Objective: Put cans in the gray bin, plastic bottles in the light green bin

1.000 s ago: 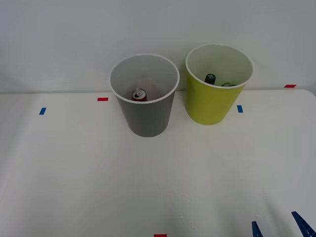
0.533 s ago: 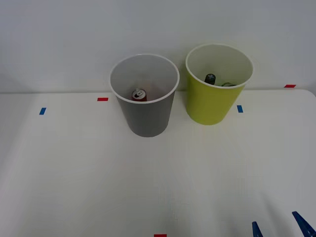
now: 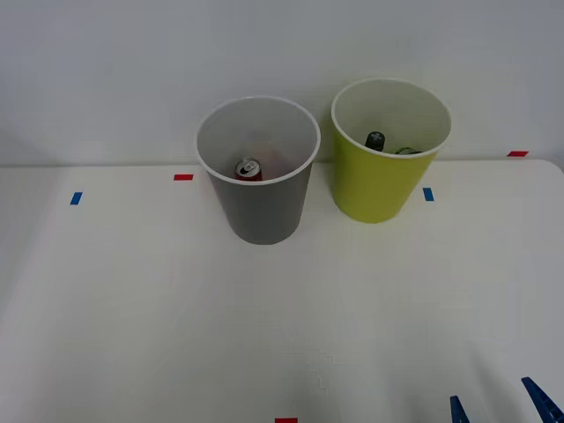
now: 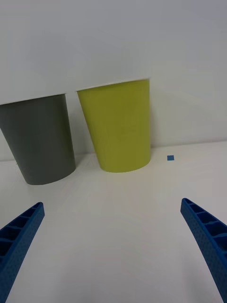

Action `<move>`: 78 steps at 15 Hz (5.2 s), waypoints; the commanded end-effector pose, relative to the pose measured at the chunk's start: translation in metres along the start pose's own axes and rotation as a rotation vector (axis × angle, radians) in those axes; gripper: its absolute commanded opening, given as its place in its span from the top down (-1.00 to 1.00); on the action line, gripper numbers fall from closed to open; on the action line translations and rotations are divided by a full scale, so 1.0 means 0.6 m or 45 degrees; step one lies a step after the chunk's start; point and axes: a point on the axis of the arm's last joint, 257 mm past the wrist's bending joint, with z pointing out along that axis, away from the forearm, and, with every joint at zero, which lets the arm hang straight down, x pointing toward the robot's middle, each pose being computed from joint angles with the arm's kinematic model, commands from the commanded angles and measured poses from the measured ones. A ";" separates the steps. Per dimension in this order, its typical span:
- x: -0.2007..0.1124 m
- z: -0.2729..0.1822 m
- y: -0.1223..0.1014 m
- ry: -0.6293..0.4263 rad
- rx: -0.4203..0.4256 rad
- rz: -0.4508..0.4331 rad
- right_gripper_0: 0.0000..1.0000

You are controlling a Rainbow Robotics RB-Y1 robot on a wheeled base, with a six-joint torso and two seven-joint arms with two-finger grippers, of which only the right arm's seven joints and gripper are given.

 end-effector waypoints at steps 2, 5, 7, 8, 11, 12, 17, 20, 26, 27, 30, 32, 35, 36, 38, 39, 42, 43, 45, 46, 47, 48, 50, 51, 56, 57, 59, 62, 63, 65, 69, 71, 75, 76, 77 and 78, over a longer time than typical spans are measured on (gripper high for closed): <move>0.000 0.000 0.000 0.000 0.000 0.000 -1.00; 0.000 0.000 0.000 0.000 0.000 0.000 -1.00; 0.000 0.000 0.000 0.000 0.000 0.000 -1.00; 0.000 0.000 0.000 0.000 0.000 0.000 -1.00; 0.000 0.000 0.000 0.000 0.000 0.000 -1.00; 0.000 0.000 0.000 0.000 0.000 0.000 -1.00; 0.000 0.000 0.000 0.000 0.000 0.000 -1.00; 0.000 0.000 0.000 0.000 0.000 0.000 -1.00; 0.000 0.000 0.000 0.000 0.000 0.000 -1.00; 0.000 0.000 0.000 0.000 0.000 0.000 -1.00; 0.000 0.000 0.000 0.000 0.000 0.000 -1.00; 0.000 0.000 0.000 0.000 0.000 0.000 -1.00; 0.000 0.000 0.000 0.000 0.000 0.000 -1.00; 0.000 0.000 0.000 0.000 0.000 0.000 -1.00; 0.000 0.000 0.000 0.000 0.000 0.000 -1.00; 0.000 0.000 0.000 0.000 0.000 0.000 -1.00; 0.000 0.000 0.000 0.000 0.000 0.000 -1.00; 0.000 0.000 0.000 0.000 0.000 0.000 -1.00; 0.000 0.000 0.000 0.000 0.000 0.000 -1.00; 0.000 0.000 0.000 0.000 0.000 0.000 -1.00; 0.000 0.000 0.000 0.000 0.000 0.000 -1.00; 0.000 0.000 0.000 0.000 0.000 0.000 -1.00; 0.000 0.000 0.000 0.000 0.000 0.000 -1.00; 0.000 0.000 0.000 0.000 0.000 0.000 -1.00; 0.000 0.000 0.000 0.000 0.000 0.000 -1.00; 0.000 0.000 0.000 0.000 0.000 0.000 -1.00; 0.000 0.000 0.000 0.000 0.000 0.000 -1.00; 0.000 0.000 0.000 0.000 0.000 0.000 -1.00; 0.000 0.000 0.000 0.000 0.000 0.000 -1.00; 0.000 0.000 0.000 0.000 0.000 0.000 -1.00; 0.000 0.000 0.000 0.000 0.000 0.000 -1.00; 0.000 0.000 0.000 0.000 0.000 0.000 -1.00; 0.000 0.000 0.000 0.000 0.000 0.000 -1.00; 0.000 0.000 0.000 0.000 0.000 0.000 -1.00; 0.000 0.000 0.000 0.000 0.000 0.000 -1.00; 0.000 0.000 0.000 0.000 0.000 0.000 -1.00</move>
